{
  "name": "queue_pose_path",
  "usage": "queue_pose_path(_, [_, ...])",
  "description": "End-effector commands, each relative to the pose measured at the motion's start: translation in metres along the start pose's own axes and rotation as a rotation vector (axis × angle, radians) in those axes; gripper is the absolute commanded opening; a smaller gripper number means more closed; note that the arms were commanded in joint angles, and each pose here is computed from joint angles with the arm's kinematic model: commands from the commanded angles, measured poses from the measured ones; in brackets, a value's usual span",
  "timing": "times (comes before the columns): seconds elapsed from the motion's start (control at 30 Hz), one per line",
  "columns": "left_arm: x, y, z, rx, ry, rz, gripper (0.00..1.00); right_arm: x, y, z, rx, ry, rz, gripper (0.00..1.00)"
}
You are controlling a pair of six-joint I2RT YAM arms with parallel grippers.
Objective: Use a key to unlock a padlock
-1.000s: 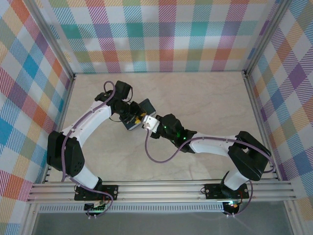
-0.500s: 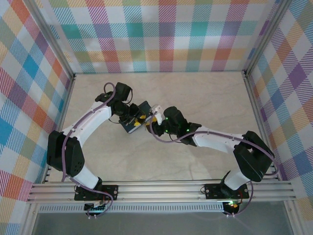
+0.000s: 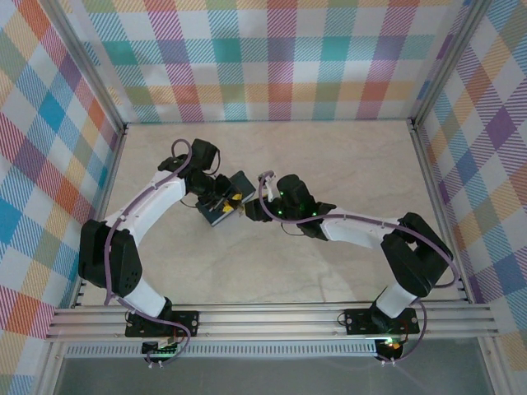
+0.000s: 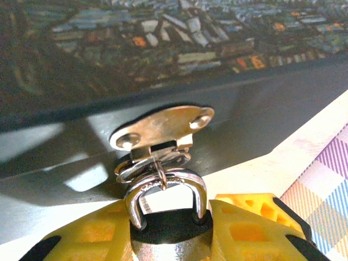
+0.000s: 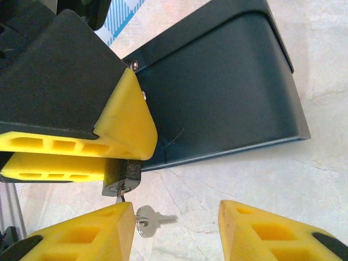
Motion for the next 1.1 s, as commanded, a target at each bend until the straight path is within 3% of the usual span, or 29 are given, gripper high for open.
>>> queue_pose_path(0.0, [0.008,-0.009,-0.013,0.08,0.019,0.034,0.06,-0.007,0.017,-0.002,-0.135,-0.058,0.014,0.45])
queue_pose_path(0.27, [0.004,-0.007,-0.012,0.088,0.021,0.016,0.06,0.006,0.017,-0.01,-0.206,-0.106,0.079,0.48])
queue_pose_path(0.57, [0.005,-0.007,-0.014,0.09,0.017,0.015,0.07,-0.004,0.03,-0.007,-0.281,-0.145,0.094,0.5])
queue_pose_path(1.07, [0.01,-0.006,-0.02,0.119,0.033,0.012,0.07,-0.009,0.022,0.02,-0.211,-0.128,0.175,0.41])
Point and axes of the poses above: each hand's point on the last joint's axis, 136 mm out from that joint toward the fingers, its own z axis out along the fingers, its own y axis along the line the jaws close on, x = y × z, the point moved 8 cm from there along -z, back along the fingers, and after that the axes turned 6 degrees about -z, right-handed, at the moved point
